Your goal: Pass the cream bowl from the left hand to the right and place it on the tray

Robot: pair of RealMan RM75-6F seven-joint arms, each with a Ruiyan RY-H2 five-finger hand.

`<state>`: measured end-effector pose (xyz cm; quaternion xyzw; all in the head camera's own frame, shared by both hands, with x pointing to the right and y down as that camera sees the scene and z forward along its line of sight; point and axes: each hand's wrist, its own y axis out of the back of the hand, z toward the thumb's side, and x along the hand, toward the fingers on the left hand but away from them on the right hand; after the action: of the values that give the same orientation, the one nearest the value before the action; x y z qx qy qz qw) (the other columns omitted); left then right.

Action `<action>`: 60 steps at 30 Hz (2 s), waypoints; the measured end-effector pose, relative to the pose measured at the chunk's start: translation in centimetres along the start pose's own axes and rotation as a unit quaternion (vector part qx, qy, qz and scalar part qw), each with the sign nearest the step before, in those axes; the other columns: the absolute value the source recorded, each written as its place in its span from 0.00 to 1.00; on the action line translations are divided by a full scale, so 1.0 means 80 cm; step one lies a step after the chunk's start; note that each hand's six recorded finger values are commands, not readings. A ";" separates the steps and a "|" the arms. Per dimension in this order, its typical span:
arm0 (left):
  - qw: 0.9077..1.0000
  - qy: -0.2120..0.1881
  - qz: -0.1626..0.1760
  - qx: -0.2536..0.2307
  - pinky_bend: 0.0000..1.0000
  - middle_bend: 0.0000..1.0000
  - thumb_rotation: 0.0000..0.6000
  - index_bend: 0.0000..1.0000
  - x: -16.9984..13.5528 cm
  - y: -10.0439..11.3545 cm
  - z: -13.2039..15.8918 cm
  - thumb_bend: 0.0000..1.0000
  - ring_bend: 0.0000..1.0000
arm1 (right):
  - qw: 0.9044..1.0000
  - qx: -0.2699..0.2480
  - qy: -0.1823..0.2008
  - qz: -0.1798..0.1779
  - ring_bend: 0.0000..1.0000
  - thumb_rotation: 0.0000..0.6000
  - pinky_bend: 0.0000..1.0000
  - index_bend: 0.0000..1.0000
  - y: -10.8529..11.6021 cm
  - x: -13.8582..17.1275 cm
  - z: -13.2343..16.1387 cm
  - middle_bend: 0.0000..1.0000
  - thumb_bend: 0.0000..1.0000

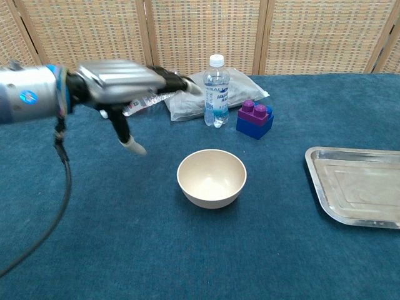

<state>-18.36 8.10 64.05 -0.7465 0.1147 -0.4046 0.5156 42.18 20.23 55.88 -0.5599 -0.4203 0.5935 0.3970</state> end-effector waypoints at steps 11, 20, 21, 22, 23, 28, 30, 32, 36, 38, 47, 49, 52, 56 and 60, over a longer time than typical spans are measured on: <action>0.940 0.332 0.061 -0.041 0.00 0.00 1.00 0.00 -0.217 0.014 -0.193 0.00 0.00 | 0.982 0.043 0.178 0.039 0.00 1.00 0.00 0.00 -0.024 -0.016 0.090 0.00 0.00; 0.906 0.396 0.081 -0.125 0.00 0.00 1.00 0.00 -0.293 -0.012 -0.214 0.00 0.00 | 0.935 0.071 0.326 0.119 0.00 1.00 0.00 0.02 -0.058 -0.035 0.190 0.00 0.00; 0.904 0.399 0.081 -0.130 0.00 0.00 1.00 0.00 -0.299 -0.014 -0.216 0.00 0.00 | 0.930 0.072 0.338 0.125 0.00 1.00 0.00 0.04 -0.062 -0.035 0.201 0.00 0.00; 0.902 0.402 0.081 -0.133 0.00 0.00 1.00 0.00 -0.303 -0.016 -0.217 0.00 0.00 | 0.925 0.072 0.350 0.130 0.00 1.00 0.00 0.05 -0.065 -0.035 0.212 0.00 0.00; 0.901 0.404 0.081 -0.134 0.00 0.00 1.00 0.00 -0.307 -0.018 -0.219 0.00 0.00 | 0.918 0.072 0.364 0.136 0.00 1.00 0.00 0.08 -0.069 -0.034 0.226 0.00 0.00; 0.899 0.408 0.082 -0.134 0.00 0.00 1.00 0.00 -0.313 -0.020 -0.225 0.00 0.00 | 0.897 0.067 0.413 0.143 0.00 1.00 0.00 0.18 -0.080 -0.034 0.287 0.00 0.00; 0.899 0.408 0.081 -0.135 0.00 0.00 1.00 0.00 -0.312 -0.021 -0.225 0.00 0.00 | 0.891 0.064 0.426 0.145 0.00 1.00 0.00 0.21 -0.085 -0.037 0.313 0.00 0.00; 0.899 0.408 0.077 -0.136 0.00 0.00 1.00 0.00 -0.311 -0.023 -0.226 0.00 0.00 | 0.887 0.065 0.434 0.144 0.00 1.00 0.00 0.22 -0.092 -0.040 0.333 0.00 0.02; 0.900 0.409 0.071 -0.132 0.00 0.00 1.00 0.00 -0.309 -0.026 -0.226 0.00 0.00 | 0.886 0.064 0.436 0.143 0.00 1.00 0.00 0.23 -0.108 -0.050 0.367 0.00 0.07; 0.901 0.408 0.067 -0.130 0.00 0.00 1.00 0.00 -0.308 -0.028 -0.226 0.00 0.00 | 0.886 0.062 0.435 0.144 0.00 1.00 0.00 0.23 -0.115 -0.053 0.382 0.00 0.10; 0.900 0.412 0.065 -0.128 0.00 0.00 1.00 0.00 -0.308 -0.030 -0.227 0.00 0.00 | 0.887 0.085 0.433 0.138 0.00 1.00 0.00 0.38 -0.140 -0.069 0.417 0.00 0.29; 0.899 0.412 0.065 -0.129 0.00 0.00 1.00 0.00 -0.309 -0.030 -0.228 0.00 0.00 | 0.886 0.090 0.433 0.137 0.00 1.00 0.00 0.42 -0.144 -0.070 0.418 0.00 0.32; 0.899 0.412 0.064 -0.130 0.00 0.00 1.00 0.00 -0.309 -0.031 -0.229 0.00 0.00 | 0.886 0.090 0.431 0.142 0.00 1.00 0.00 0.48 -0.150 -0.070 0.419 0.00 0.39; 0.900 0.412 0.063 -0.130 0.00 0.00 1.00 0.00 -0.308 -0.031 -0.229 0.00 0.00 | 0.887 0.087 0.430 0.145 0.00 1.00 0.00 0.54 -0.154 -0.070 0.419 0.00 0.45; 0.900 0.411 0.064 -0.130 0.00 0.00 1.00 0.00 -0.308 -0.031 -0.229 0.00 0.00 | 0.887 0.083 0.430 0.145 0.00 1.00 0.00 0.60 -0.155 -0.070 0.420 0.00 0.55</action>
<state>-48.12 11.30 56.76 -0.5654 0.4152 -0.6233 0.3457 8.96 17.26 70.09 -0.7796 -0.0720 0.3787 0.4936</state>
